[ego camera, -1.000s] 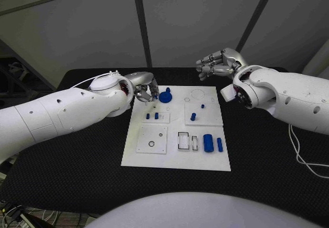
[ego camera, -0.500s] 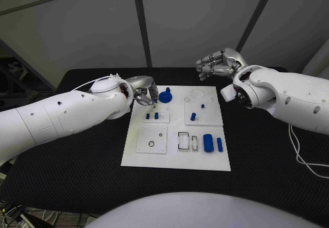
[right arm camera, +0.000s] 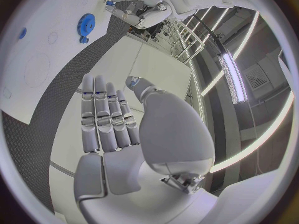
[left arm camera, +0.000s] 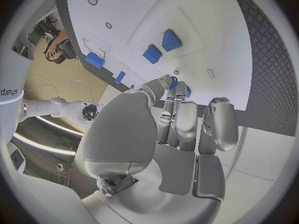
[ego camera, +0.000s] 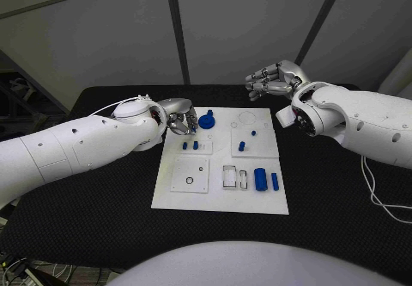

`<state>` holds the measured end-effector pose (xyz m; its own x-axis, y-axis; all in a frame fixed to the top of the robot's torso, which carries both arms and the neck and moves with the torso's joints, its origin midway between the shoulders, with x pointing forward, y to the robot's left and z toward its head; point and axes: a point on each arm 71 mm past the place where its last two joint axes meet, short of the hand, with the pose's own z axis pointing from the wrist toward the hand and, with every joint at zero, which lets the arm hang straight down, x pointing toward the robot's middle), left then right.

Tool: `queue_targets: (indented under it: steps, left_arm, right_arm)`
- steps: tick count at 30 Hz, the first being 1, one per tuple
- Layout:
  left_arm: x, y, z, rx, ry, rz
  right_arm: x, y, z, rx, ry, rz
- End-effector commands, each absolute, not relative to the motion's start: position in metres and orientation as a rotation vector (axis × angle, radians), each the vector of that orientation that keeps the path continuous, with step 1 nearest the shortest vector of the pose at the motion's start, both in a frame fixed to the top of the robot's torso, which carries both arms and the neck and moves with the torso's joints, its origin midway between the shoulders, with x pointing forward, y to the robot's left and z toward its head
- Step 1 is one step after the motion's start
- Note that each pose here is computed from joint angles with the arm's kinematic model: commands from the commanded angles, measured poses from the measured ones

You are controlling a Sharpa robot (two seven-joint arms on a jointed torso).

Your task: Assemble the parts on the task board

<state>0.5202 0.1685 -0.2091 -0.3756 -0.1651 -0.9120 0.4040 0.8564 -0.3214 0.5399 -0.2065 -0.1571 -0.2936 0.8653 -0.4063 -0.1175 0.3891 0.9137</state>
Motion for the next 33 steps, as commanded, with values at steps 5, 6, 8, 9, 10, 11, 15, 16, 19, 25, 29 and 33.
queue_targets:
  steps: [5, 6, 8, 9, 10, 11, 15, 16, 19, 25, 29, 33]
  left_arm:
    - [0.5200, 0.1687, -0.2113, 0.183, 1.896, -0.599]
    - [0.5201, 0.1688, -0.2116, 0.183, 1.898, -0.597]
    - [0.5205, 0.1690, -0.2122, 0.183, 1.901, -0.594]
    - [0.5207, 0.1691, -0.2124, 0.183, 1.901, -0.593]
    - [0.5210, 0.1692, -0.2127, 0.182, 1.903, -0.591]
    - [0.5213, 0.1694, -0.2130, 0.181, 1.904, -0.590]
    - [0.5225, 0.1700, -0.2143, 0.179, 1.907, -0.584]
    - [0.5227, 0.1699, -0.2146, 0.179, 1.907, -0.584]
    - [0.5231, 0.1694, -0.2154, 0.179, 1.908, -0.583]
    - [0.5240, 0.1684, -0.2172, 0.179, 1.913, -0.581]
    - [0.5241, 0.1680, -0.2181, 0.181, 1.917, -0.582]
    - [0.5232, 0.1669, -0.2196, 0.189, 1.925, -0.585]
  right_arm:
    - [0.5400, -0.2054, -0.1559, 0.684, 1.562, 1.142]
    - [0.5400, -0.2054, -0.1559, 0.684, 1.562, 1.142]
    - [0.5400, -0.2053, -0.1559, 0.684, 1.562, 1.142]
    - [0.5400, -0.2053, -0.1559, 0.684, 1.562, 1.142]
    - [0.5399, -0.2052, -0.1559, 0.684, 1.562, 1.142]
    - [0.5399, -0.2053, -0.1559, 0.684, 1.562, 1.142]
    - [0.5398, -0.2054, -0.1559, 0.684, 1.562, 1.142]
    - [0.5398, -0.2054, -0.1559, 0.684, 1.562, 1.143]
    - [0.5398, -0.2052, -0.1558, 0.683, 1.562, 1.143]
    - [0.5397, -0.2050, -0.1558, 0.683, 1.563, 1.144]
    - [0.5396, -0.2050, -0.1558, 0.683, 1.563, 1.144]
    - [0.5395, -0.2049, -0.1558, 0.682, 1.564, 1.145]
